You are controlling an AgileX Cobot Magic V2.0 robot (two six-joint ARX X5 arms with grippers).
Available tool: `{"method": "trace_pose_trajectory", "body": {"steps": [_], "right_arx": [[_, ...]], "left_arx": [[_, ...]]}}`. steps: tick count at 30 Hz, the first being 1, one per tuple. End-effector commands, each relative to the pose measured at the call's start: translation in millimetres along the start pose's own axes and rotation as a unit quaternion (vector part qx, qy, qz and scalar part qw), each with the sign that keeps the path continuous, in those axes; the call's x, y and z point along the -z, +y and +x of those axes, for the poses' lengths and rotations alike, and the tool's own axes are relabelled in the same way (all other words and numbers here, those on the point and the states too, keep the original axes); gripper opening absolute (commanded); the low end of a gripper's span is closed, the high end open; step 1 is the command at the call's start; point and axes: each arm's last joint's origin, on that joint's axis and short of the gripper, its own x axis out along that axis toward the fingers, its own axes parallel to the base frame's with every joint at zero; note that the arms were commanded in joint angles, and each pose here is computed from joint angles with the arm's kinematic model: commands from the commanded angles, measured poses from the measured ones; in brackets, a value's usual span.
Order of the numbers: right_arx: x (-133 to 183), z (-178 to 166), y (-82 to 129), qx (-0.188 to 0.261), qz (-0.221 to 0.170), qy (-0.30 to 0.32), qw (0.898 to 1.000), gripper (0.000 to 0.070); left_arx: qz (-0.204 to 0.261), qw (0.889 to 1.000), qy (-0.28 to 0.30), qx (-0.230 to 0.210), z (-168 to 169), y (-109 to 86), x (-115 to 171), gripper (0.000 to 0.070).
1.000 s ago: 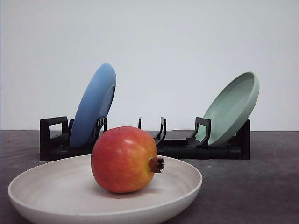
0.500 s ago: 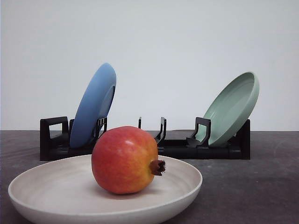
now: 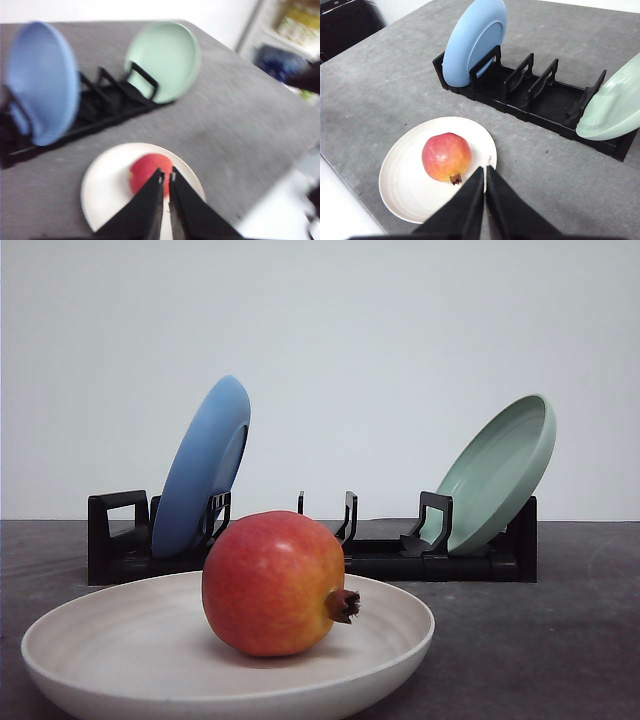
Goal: Place pomegranate in white plate
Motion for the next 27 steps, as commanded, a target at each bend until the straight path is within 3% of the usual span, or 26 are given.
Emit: {"method": "trace_pose_trajectory", "body": {"steps": [1,3,6,12,17,21,27], "right_arx": [[-3,-2,2,-0.006,0.002,-0.008,1.000,0.0000],[-3,-2,2,-0.006,0.002,-0.008,1.000,0.0000],[-3,-2,2,-0.006,0.002,-0.008,1.000,0.0000],[-3,-2,2,-0.006,0.002,-0.008,1.000,0.0000],[-3,-2,2,-0.006,0.002,-0.008,1.000,0.0000],[-3,-2,2,-0.006,0.002,-0.008,1.000,0.0000],[-3,-2,2,-0.006,0.002,-0.008,1.000,0.0000]], "left_arx": [[-0.010,0.999,-0.014,-0.030,1,4.5,1,0.0000],[-0.021,0.995,-0.033,-0.088,3,13.4,5,0.0000],[0.005,0.984,-0.065,-0.168,10,26.7,16,0.0000],[0.097,0.959,-0.091,-0.251,32,53.8,53,0.0000],[0.102,0.932,-0.106,-0.332,51,80.9,89,0.0000],[0.089,0.924,-0.093,-0.359,64,99.4,112,0.0000],[0.078,0.928,-0.083,-0.355,70,112.2,126,0.0000]]}}
